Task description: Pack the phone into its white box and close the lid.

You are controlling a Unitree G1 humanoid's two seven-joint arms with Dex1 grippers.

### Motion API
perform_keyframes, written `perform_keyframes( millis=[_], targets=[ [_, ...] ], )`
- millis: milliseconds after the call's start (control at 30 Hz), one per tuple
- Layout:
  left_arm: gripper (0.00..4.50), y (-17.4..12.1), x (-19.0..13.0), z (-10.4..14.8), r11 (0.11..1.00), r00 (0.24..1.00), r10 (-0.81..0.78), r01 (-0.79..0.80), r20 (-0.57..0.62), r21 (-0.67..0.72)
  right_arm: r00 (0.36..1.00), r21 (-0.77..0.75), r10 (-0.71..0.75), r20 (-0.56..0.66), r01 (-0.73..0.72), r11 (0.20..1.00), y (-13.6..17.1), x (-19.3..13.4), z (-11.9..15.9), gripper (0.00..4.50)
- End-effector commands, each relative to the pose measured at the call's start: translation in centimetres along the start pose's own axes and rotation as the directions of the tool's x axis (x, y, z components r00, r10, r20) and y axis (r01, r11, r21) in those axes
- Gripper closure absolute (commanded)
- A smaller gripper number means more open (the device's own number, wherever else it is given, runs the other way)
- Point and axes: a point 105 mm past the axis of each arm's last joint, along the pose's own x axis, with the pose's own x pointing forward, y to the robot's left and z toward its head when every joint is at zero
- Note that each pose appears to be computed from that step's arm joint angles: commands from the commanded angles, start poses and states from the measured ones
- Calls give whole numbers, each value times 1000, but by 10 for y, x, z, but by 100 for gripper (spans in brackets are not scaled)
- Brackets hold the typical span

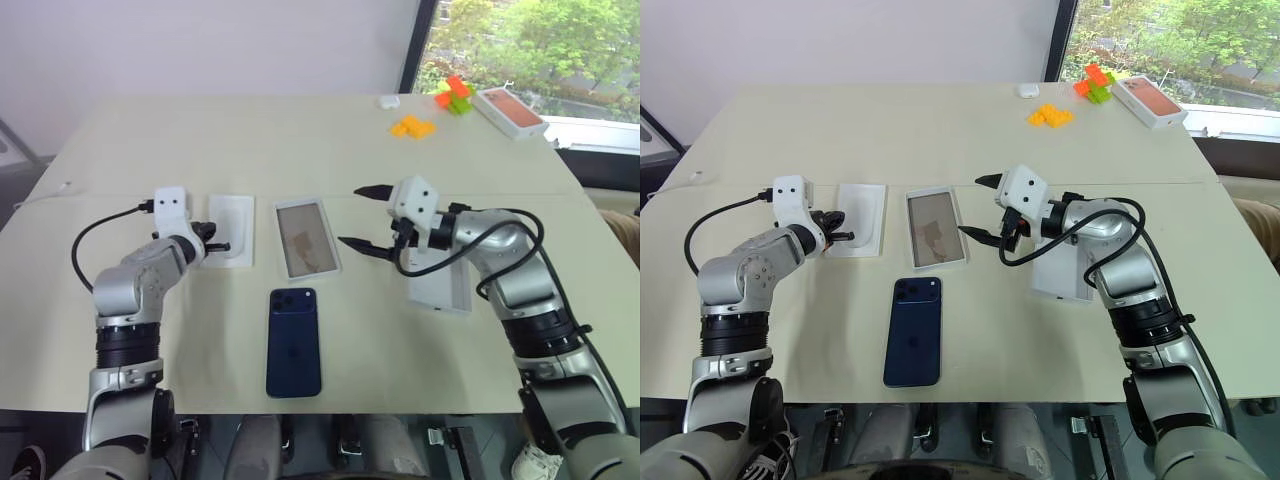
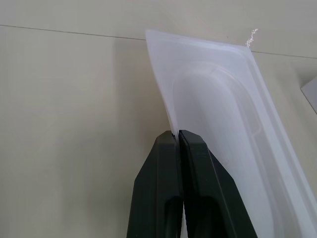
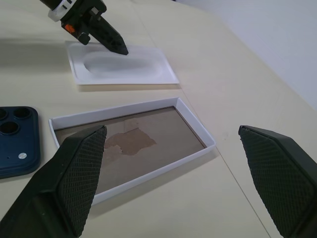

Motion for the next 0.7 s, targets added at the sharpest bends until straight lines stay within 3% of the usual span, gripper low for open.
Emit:
perform_keyframes(
  millis=[33, 333, 700],
  targets=[
    [446, -3, -5, 9, 988, 997, -53, 59, 49, -146, 999, -53, -21, 39, 23, 998, -7, -2, 17, 0],
    [446, -12, -36, 32, 899, 960, -196, 257, 198, -356, 1000, -48, -24, -17, 23, 999, -14, -13, 1, 0],
    [446, -33, -54, 23, 805, 933, -257, 352, 253, -478, 998, -58, -19, -57, 16, 998, -17, -19, -13, 0]
  ],
)
